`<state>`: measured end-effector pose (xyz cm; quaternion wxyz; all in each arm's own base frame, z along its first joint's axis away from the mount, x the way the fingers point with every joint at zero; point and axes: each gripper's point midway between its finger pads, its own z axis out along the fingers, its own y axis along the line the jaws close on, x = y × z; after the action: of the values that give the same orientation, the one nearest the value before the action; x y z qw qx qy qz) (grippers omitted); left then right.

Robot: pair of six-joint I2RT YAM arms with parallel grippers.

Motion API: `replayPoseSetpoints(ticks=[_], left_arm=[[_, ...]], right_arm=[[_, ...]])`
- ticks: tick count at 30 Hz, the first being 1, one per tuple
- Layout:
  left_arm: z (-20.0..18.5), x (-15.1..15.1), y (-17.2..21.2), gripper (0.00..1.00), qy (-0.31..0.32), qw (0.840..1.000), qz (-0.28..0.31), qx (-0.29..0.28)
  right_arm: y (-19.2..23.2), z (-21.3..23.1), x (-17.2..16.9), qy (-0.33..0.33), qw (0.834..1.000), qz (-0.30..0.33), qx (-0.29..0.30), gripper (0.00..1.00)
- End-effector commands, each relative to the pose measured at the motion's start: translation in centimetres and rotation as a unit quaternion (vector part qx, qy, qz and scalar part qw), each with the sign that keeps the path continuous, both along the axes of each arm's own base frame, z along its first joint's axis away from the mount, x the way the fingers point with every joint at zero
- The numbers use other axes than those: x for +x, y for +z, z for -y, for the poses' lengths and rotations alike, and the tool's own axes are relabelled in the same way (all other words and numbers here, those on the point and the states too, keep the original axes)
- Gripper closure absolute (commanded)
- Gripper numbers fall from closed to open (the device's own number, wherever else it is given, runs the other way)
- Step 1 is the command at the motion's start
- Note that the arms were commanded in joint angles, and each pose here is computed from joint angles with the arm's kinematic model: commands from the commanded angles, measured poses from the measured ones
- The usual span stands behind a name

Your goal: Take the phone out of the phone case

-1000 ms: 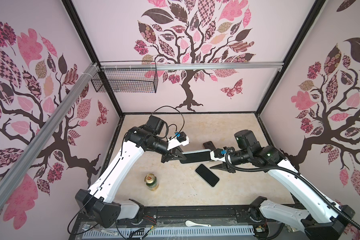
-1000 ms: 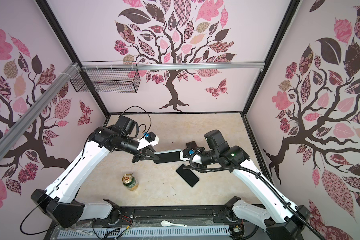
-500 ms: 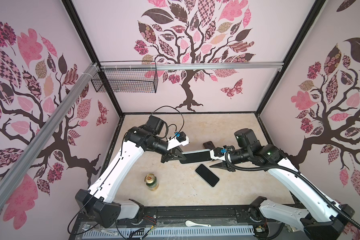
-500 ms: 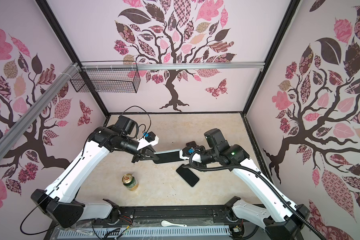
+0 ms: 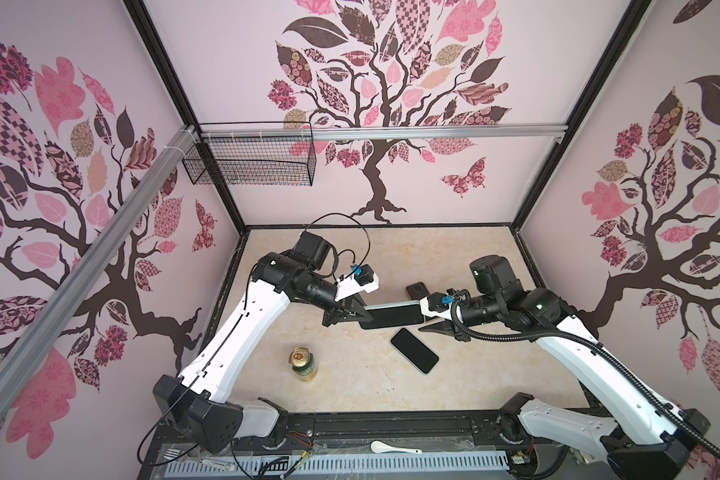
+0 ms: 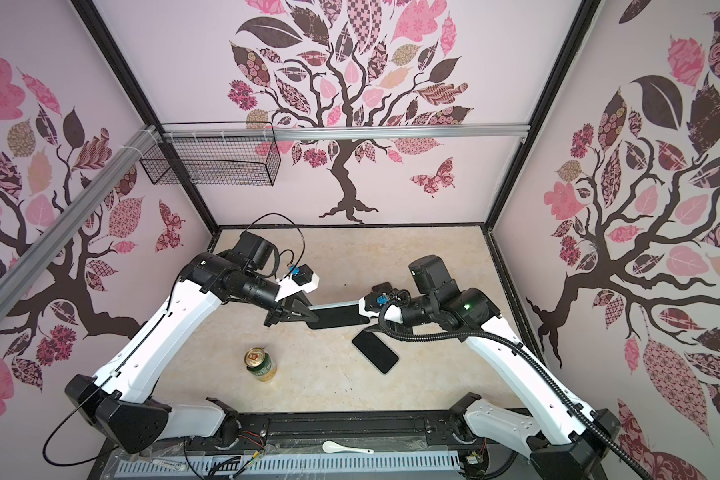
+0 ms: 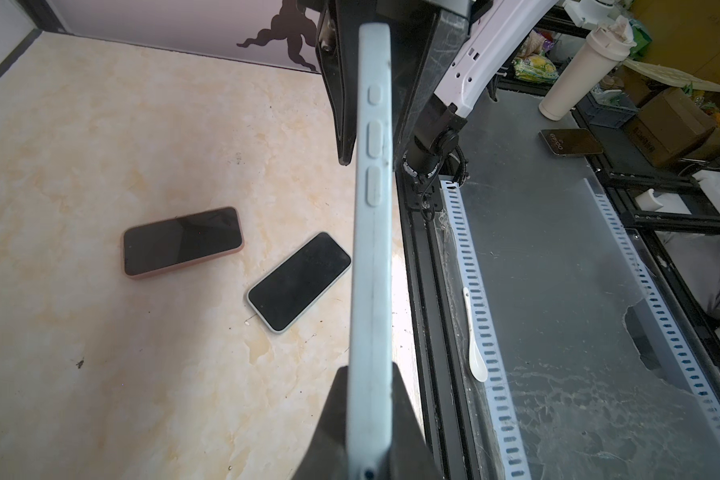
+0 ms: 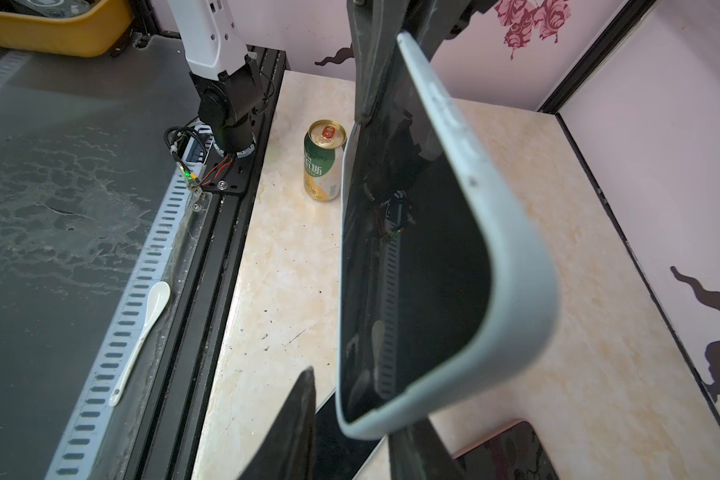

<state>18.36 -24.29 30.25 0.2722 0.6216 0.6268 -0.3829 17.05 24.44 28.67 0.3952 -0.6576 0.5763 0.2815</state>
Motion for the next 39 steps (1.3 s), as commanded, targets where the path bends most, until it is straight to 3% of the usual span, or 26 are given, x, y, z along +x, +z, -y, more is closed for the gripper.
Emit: replayPoseSetpoints(ticks=[1,8,17,31,39], left_arm=[[0.29,-0.1,0.88,1.0,-0.01,1.0,0.013,-0.018],[0.29,-0.09,0.93,1.0,-0.009,1.0,0.013,-0.018],[0.23,-0.34,1.33,1.0,-0.011,1.0,0.018,-0.023],[0.28,-0.2,1.25,1.0,-0.01,1.0,0.015,-0.021],[0.4,-0.15,1.66,1.0,-0.019,1.0,-0.001,-0.014]], right_arm=[[0.92,-0.24,-0.39,0.013,1.0,0.001,0.008,0.71],[0.82,-0.33,-0.39,0.015,1.0,-0.004,0.006,0.77],[0.62,-0.55,-0.48,0.02,1.0,-0.01,0.003,0.71],[0.34,-0.81,-0.65,0.028,1.0,-0.012,-0.006,0.91],[0.52,-1.04,-0.68,0.038,0.999,0.024,-0.004,1.0]])
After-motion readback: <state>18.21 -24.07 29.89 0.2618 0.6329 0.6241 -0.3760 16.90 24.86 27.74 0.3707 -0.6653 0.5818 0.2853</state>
